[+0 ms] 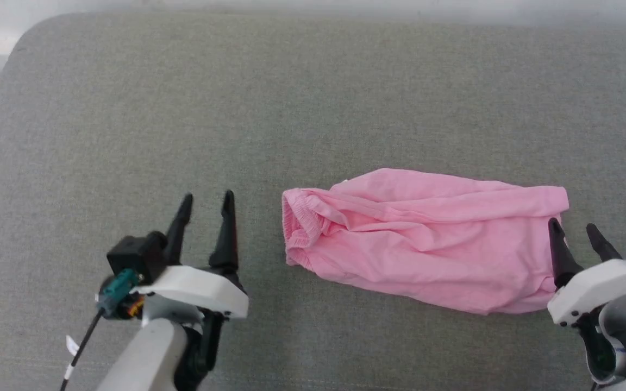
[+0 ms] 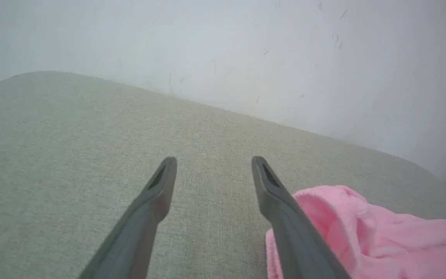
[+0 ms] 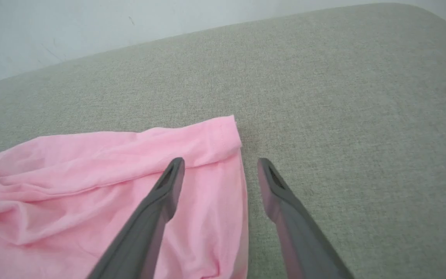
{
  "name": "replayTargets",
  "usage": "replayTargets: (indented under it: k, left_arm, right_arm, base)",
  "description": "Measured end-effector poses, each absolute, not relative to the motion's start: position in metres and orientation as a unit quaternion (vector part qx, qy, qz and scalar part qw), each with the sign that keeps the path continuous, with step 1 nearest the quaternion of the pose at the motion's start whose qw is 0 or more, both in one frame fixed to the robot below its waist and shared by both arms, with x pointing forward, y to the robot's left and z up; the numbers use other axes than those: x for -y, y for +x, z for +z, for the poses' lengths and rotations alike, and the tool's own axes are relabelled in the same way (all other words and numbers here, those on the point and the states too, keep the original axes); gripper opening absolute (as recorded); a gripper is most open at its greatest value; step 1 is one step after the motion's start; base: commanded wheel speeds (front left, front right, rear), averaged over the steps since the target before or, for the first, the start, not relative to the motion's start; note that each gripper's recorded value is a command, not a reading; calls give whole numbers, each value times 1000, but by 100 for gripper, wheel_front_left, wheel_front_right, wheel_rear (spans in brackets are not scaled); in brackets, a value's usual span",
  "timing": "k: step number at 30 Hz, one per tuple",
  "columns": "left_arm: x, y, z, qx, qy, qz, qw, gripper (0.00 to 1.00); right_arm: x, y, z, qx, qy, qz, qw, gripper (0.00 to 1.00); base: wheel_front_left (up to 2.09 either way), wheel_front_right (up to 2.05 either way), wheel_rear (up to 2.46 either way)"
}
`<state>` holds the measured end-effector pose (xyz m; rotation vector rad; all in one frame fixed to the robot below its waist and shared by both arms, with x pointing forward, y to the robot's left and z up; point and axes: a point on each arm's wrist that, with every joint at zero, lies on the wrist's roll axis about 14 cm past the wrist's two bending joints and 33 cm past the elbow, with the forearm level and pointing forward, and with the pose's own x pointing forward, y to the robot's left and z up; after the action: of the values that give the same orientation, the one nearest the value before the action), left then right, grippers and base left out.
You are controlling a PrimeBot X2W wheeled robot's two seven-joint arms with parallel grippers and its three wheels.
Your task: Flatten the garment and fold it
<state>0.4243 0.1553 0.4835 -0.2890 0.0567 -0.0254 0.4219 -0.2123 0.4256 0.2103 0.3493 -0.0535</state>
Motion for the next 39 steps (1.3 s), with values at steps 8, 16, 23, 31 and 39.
replayTargets:
  k: [8,16,23,31,39]
  left_arm:
    - [-177,443,528,67,-86,3,994,100]
    - [-188,442,528,77,-36,13,996,100]
    - [-193,435,520,67,-29,21,997,100]
    - [-192,431,516,60,-36,20,997,100]
    - [-195,428,510,51,-37,22,998,100]
  right_arm:
    - [211,426,380,-278,119,-35,952,100]
    - [202,426,369,-340,115,-14,933,41]
    - [194,421,379,-331,128,-2,935,0]
    - [236,420,398,-287,123,-64,948,0]
    - [281,410,413,-267,73,-126,953,0]
  base:
    - [0,0,0]
    - [0,0,0]
    - [0,0,0]
    - [0,0,0]
    - [0,0,0]
